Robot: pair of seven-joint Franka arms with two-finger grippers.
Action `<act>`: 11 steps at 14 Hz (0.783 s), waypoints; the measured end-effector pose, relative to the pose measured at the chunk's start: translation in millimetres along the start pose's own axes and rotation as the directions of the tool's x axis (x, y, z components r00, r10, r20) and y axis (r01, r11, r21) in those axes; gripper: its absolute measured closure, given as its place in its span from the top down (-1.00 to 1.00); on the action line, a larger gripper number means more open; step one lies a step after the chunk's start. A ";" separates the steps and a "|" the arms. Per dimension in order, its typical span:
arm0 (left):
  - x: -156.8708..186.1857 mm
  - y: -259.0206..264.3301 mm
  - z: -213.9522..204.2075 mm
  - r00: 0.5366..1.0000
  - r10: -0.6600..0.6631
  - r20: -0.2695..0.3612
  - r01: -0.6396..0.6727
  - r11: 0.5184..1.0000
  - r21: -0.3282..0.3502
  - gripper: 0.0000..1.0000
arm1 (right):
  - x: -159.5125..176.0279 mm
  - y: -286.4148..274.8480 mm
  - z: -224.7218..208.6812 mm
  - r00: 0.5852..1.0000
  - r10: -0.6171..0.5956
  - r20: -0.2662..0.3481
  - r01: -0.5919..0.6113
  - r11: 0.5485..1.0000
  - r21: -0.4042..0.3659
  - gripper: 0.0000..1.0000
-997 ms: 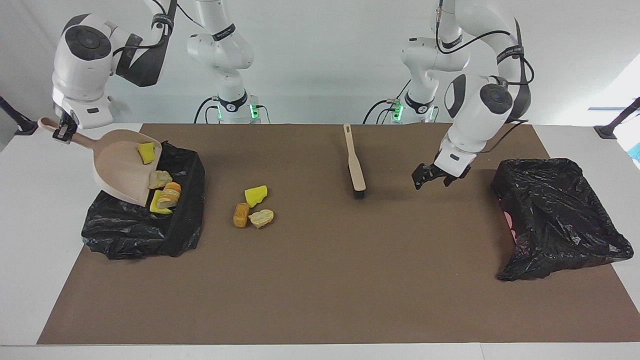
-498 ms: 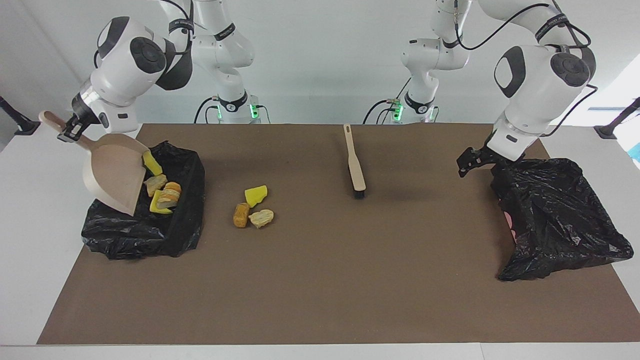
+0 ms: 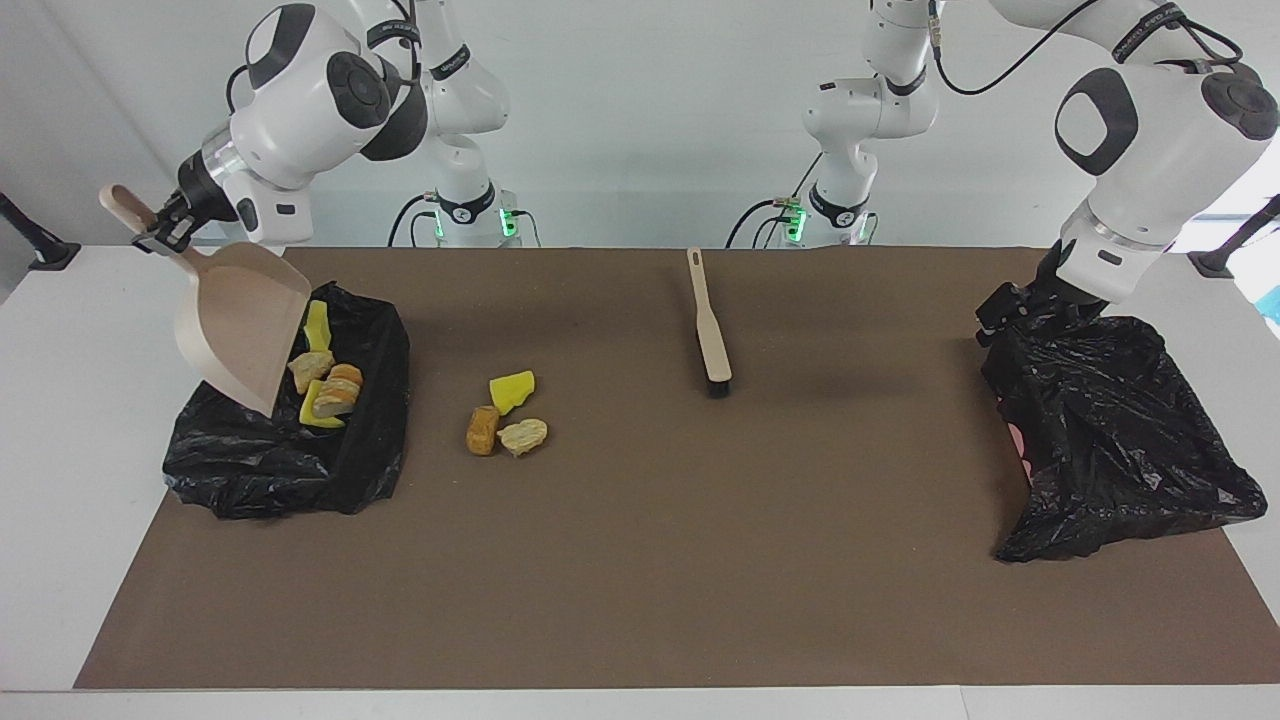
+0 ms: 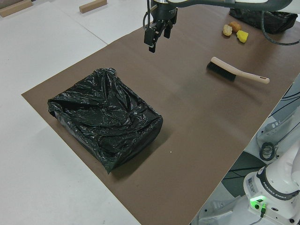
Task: Sweep and dump trash in bin
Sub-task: 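Carry the empty dustpan back toward the table center with the right gripper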
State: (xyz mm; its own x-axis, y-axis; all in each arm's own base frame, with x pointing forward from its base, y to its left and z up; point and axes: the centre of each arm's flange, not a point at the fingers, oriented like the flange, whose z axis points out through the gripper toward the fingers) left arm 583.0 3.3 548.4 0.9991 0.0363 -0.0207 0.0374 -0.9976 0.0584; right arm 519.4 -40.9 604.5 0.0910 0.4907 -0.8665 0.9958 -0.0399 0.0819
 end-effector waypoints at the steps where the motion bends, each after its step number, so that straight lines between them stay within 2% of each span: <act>1: -2.4 6.1 -4.3 0.999 0.032 0.006 -0.032 0.999 0.010 1.00 | -0.3 -4.0 -20.9 0.999 0.040 0.001 -0.040 0.999 0.009 -0.34; 4: -10.1 21.1 -18.2 0.997 0.077 0.003 -0.077 0.997 0.030 1.00 | 17.4 -21.1 -83.9 0.983 0.177 -0.056 -0.175 0.984 0.035 -0.34; 7: -16.5 18.4 -21.4 0.996 0.084 0.009 -0.085 0.996 0.033 1.00 | 48.7 -37.5 -123.0 0.923 0.339 -0.181 -0.324 0.940 0.111 -0.34; 9: -18.0 17.2 -19.6 0.996 0.085 0.013 -0.086 0.996 0.034 1.00 | 69.5 -40.5 -131.3 0.836 0.473 -0.279 -0.416 0.877 0.240 -0.34; 10: -18.0 17.0 -19.2 0.996 0.085 0.014 -0.086 0.996 0.035 1.00 | 81.0 -37.2 -138.6 0.760 0.559 -0.333 -0.467 0.825 0.320 -0.34; 11: -18.1 16.6 -19.3 0.996 0.085 0.014 -0.085 0.996 0.036 1.00 | 93.1 -32.8 -145.7 0.677 0.644 -0.355 -0.514 0.760 0.398 -0.34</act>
State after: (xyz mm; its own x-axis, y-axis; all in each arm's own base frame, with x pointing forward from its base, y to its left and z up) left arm 565.9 -12.7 569.1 0.9983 -0.0494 -0.0297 -0.0487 -0.9985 0.0244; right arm 494.3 132.9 592.9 0.7013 0.6157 -0.3592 0.7120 -0.6292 0.3116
